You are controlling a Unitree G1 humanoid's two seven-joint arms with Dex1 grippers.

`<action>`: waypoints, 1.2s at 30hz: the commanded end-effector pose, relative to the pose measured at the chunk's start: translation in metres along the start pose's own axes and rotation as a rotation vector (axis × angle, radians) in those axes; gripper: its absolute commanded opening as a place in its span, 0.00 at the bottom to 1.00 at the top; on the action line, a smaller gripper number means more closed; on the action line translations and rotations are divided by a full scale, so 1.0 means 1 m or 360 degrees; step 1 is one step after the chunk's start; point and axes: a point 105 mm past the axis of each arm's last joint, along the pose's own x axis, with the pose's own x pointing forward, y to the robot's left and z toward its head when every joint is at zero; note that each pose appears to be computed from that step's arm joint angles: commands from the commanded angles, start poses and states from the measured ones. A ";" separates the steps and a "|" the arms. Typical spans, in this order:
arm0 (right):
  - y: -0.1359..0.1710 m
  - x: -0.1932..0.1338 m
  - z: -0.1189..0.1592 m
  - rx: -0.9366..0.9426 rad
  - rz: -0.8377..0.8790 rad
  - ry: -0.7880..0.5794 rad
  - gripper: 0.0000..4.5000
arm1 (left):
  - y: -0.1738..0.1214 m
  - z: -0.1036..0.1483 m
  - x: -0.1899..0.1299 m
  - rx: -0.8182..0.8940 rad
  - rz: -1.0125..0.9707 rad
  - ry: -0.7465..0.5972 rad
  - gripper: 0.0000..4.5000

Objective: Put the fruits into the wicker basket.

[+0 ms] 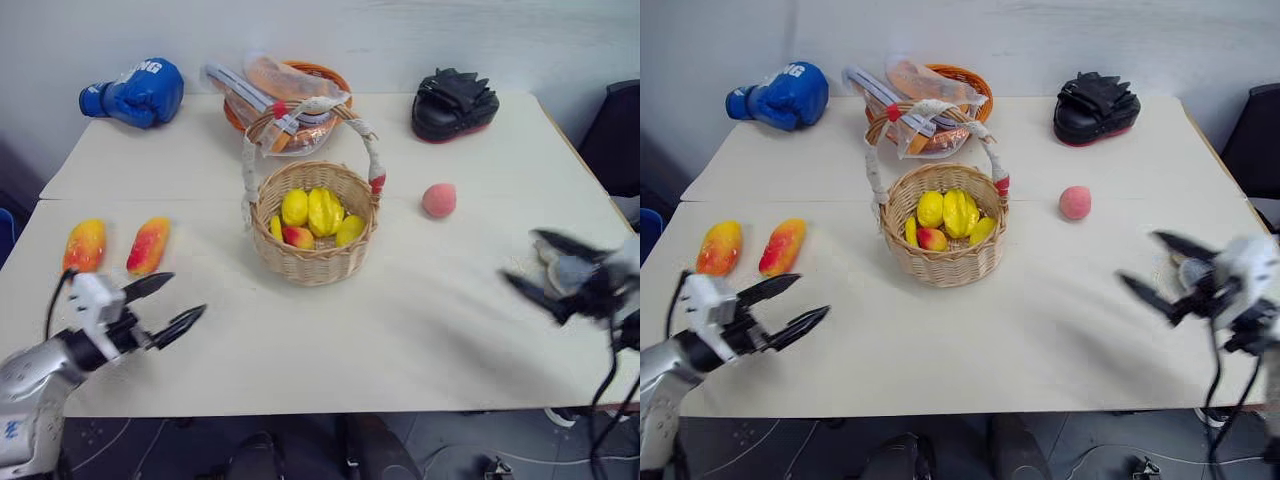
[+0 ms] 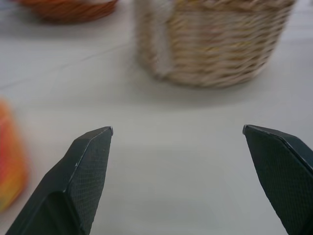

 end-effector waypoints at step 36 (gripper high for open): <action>0.086 0.085 0.044 -0.0259 0.0368 -0.0593 1.00 | 0.161 0.021 0.061 -0.0602 0.0888 0.0435 0.91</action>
